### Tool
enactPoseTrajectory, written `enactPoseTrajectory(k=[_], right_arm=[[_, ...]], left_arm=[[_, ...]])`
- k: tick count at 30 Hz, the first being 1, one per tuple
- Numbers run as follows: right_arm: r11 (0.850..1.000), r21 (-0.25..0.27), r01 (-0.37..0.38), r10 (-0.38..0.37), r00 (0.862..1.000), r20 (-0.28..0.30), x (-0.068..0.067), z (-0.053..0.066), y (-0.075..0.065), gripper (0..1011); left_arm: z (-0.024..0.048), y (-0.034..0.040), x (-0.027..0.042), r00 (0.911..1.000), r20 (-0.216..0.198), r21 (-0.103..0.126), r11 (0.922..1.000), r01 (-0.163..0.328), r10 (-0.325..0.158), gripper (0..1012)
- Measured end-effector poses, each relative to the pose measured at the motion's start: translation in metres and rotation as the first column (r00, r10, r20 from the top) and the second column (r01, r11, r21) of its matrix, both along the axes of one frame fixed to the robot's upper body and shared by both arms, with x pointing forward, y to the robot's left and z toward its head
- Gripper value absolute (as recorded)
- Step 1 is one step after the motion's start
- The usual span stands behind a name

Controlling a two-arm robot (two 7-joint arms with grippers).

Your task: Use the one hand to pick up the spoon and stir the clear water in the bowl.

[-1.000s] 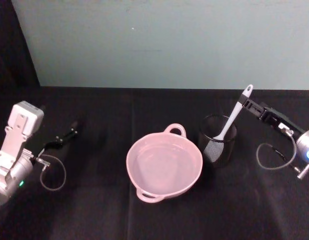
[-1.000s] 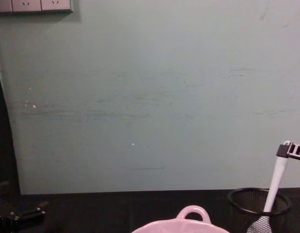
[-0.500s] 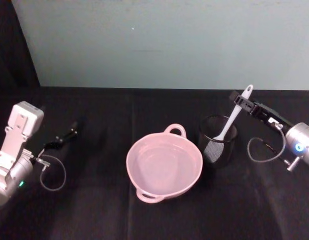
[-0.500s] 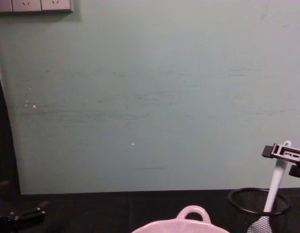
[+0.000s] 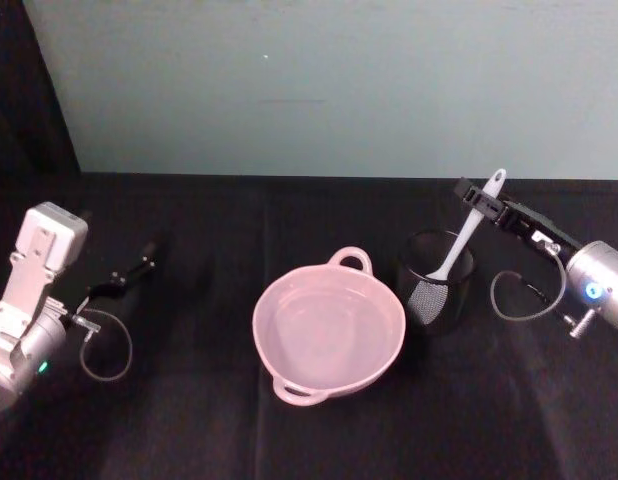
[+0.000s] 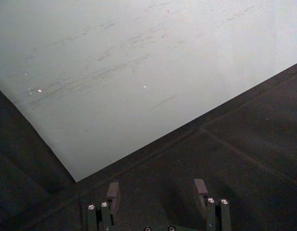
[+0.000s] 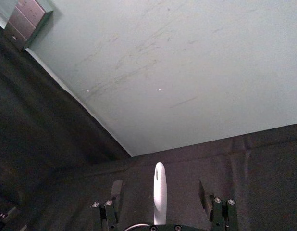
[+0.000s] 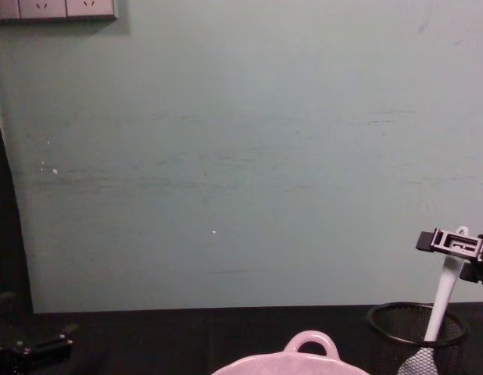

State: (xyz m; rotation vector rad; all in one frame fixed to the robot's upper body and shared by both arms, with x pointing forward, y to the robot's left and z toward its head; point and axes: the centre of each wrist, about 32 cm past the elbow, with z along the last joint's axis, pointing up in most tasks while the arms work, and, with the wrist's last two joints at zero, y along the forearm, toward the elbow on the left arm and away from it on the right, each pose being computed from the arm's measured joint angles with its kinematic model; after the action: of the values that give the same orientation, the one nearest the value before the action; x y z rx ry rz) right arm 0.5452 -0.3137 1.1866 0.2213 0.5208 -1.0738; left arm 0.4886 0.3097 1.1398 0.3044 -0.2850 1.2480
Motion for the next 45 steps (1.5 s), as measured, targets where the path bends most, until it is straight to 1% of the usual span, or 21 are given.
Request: enactPoseTrajectory(k=[3,5,6,7,8,11,12,14,16,19,20,21,24,25,28,30,31,33,35,41,45], right_arm=[[1.0,0.0,0.0,0.0,1.0,0.0,-0.0002,0.0001,-0.0002,998],[1.0,0.0,0.001,-0.001,1.0,0.0,-0.0003,0.0001,-0.0004,967],[1.0,0.0,0.001,-0.001,1.0,-0.001,-0.0004,0.0001,-0.0004,929],[1.0,0.0,0.001,-0.001,1.0,-0.001,-0.0004,0.0,-0.0005,929],[1.0,-0.001,0.001,-0.001,1.0,-0.001,-0.0005,0.0,-0.0005,906],[1.0,-0.001,0.001,-0.001,1.0,-0.001,-0.0006,0.0001,-0.0007,815],[1.0,-0.001,0.001,-0.001,1.0,-0.001,-0.0006,0.0001,-0.0007,762],[1.0,-0.001,0.001,-0.001,1.0,-0.001,-0.0006,0.0001,-0.0008,744],[1.0,-0.001,0.001,-0.001,1.0,-0.002,-0.0007,0.0001,-0.0008,650],[1.0,-0.001,0.002,-0.002,1.0,-0.002,-0.0007,0.0001,-0.0008,593],[1.0,-0.001,0.002,-0.002,1.0,-0.002,-0.0008,0.0002,-0.0008,536],[1.0,-0.001,0.002,-0.002,1.0,-0.002,-0.0008,0.0002,-0.0009,504],[1.0,-0.001,0.002,-0.002,1.0,-0.002,-0.0009,0.0002,-0.0009,446],[1.0,-0.001,0.002,-0.002,1.0,-0.002,-0.0009,0.0002,-0.0009,390],[1.0,-0.001,0.002,-0.002,1.0,-0.002,-0.0009,0.0002,-0.001,263],[1.0,-0.001,0.002,-0.002,1.0,-0.002,-0.0009,0.0002,-0.001,243],[1.0,-0.001,0.002,-0.002,1.0,-0.002,-0.001,0.0002,-0.001,188],[1.0,-0.001,0.002,-0.002,1.0,-0.002,-0.001,0.0002,-0.001,139],[1.0,-0.001,0.002,-0.002,1.0,-0.002,-0.001,0.0002,-0.001,117],[1.0,-0.001,0.002,-0.002,1.0,-0.002,-0.001,0.0002,-0.0009,116],[0.998,-0.06,-0.007,0.01,0.999,0.042,-0.0034,0.0074,0.0025,117]], left_arm=[[0.0,0.0,0.0,1.0,0.0,0.0,1.0,0.0,0.0,1005],[0.0,0.0,0.0,1.0,0.0,0.0,1.0,0.0,0.0,1005],[0.0,0.0,0.0,1.0,0.0,0.0,1.0,0.0,0.0,1005],[0.0,0.0,0.0,1.0,0.0,0.0,1.0,0.0,0.0,1005],[0.0,0.0,0.0,1.0,0.0,0.0,1.0,0.0,0.0,1005],[0.0,0.0,0.0,1.0,0.0,0.0,1.0,0.0,0.0,1005],[0.0,0.0,0.0,1.0,0.0,0.0,1.0,0.0,0.0,1005],[0.0,0.0,0.0,1.0,0.0,0.0,1.0,0.0,0.0,1005],[0.0,0.0,0.0,1.0,0.0,0.0,1.0,0.0,0.0,1005],[0.0,0.0,0.0,1.0,0.0,0.0,1.0,0.0,0.0,1005],[0.0,0.0,0.0,1.0,0.0,0.0,1.0,0.0,0.0,1005],[0.0,0.0,0.0,1.0,0.0,0.0,1.0,0.0,0.0,1005],[0.0,0.0,0.0,1.0,0.0,0.0,1.0,0.0,0.0,1005],[0.0,0.0,0.0,1.0,0.0,0.0,1.0,0.0,0.0,1005],[0.0,0.0,0.0,1.0,0.0,0.0,1.0,0.0,0.0,1005],[0.0,0.0,0.0,1.0,0.0,0.0,1.0,0.0,0.0,1005],[0.0,0.0,0.0,1.0,0.0,0.0,1.0,0.0,0.0,1005],[0.0,0.0,0.0,1.0,0.0,0.0,1.0,0.0,0.0,1005],[0.0,0.0,0.0,1.0,0.0,0.0,1.0,0.0,0.0,1005],[0.0,0.0,0.0,1.0,0.0,0.0,1.0,0.0,0.0,1005],[0.0,0.0,0.0,1.0,0.0,0.0,1.0,0.0,0.0,1005]])
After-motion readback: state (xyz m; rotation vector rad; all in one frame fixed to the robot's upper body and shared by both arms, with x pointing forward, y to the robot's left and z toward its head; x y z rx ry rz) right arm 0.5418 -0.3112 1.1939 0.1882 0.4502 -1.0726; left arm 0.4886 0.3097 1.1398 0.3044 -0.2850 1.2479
